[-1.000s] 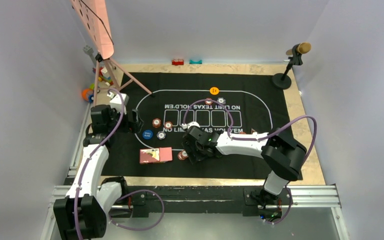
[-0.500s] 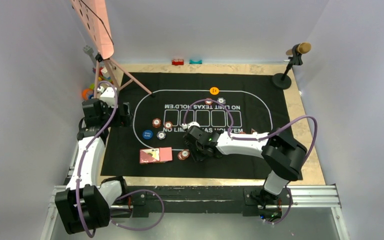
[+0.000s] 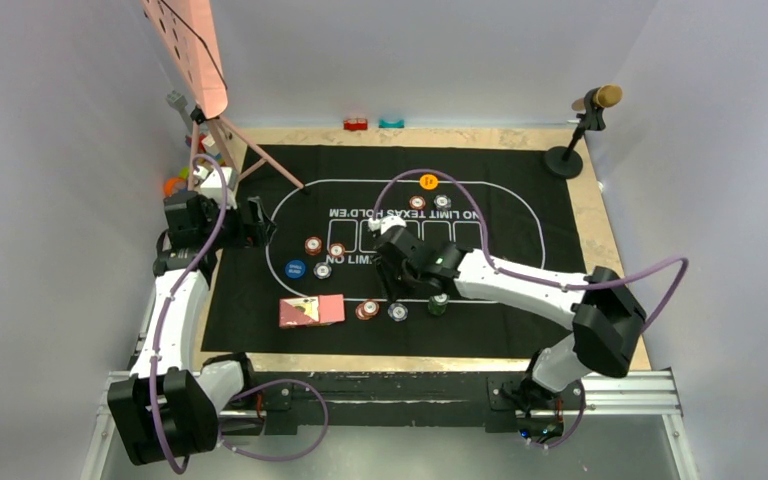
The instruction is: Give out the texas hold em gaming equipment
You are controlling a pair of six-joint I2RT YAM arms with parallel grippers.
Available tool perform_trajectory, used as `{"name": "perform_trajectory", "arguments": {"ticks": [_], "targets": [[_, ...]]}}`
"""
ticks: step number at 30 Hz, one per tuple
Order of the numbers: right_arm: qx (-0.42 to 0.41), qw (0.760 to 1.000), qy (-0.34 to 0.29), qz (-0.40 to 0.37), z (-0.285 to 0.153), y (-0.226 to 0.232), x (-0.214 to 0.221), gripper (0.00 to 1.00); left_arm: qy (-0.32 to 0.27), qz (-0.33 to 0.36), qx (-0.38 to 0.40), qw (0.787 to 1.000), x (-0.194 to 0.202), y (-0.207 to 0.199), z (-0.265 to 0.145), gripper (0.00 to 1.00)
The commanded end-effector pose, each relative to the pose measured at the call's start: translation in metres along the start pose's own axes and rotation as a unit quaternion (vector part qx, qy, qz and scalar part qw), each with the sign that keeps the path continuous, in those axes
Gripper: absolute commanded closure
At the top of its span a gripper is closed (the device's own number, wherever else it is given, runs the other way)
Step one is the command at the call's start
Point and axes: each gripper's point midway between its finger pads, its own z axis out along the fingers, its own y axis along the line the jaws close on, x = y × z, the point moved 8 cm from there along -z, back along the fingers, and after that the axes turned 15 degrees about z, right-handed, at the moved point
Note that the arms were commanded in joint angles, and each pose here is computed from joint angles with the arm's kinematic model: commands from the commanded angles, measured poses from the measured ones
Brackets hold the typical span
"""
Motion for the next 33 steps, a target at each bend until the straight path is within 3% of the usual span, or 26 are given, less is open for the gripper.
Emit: {"name": "perform_trajectory", "arguments": {"ticks": [1,7,14,19,33], "targets": [[0.019,0.997,-0.057,0.045,-0.033,-0.025,-0.042,1.0,-0.015,0.027,-0.016,0.999,-0.008,0.005,-0.001,0.0],[0.086,0.98,-0.104,0.145,-0.044,-0.103,-0.077,1.0,0.009,0.05,-0.039,0.998,-0.001,0.016,0.002,0.0],[0.166,0.932,-0.145,0.287,-0.028,-0.174,-0.088,1.0,-0.002,0.03,0.002,1.0,0.0,0.002,-0.003,0.0],[0.212,0.91,-0.15,0.324,-0.008,-0.196,-0.095,1.0,-0.03,0.019,0.042,0.999,-0.005,-0.02,-0.002,0.0],[0.262,0.881,-0.125,0.373,0.037,-0.246,-0.099,1.0,0.002,0.026,0.029,0.999,0.013,-0.017,0.01,0.0]]}}
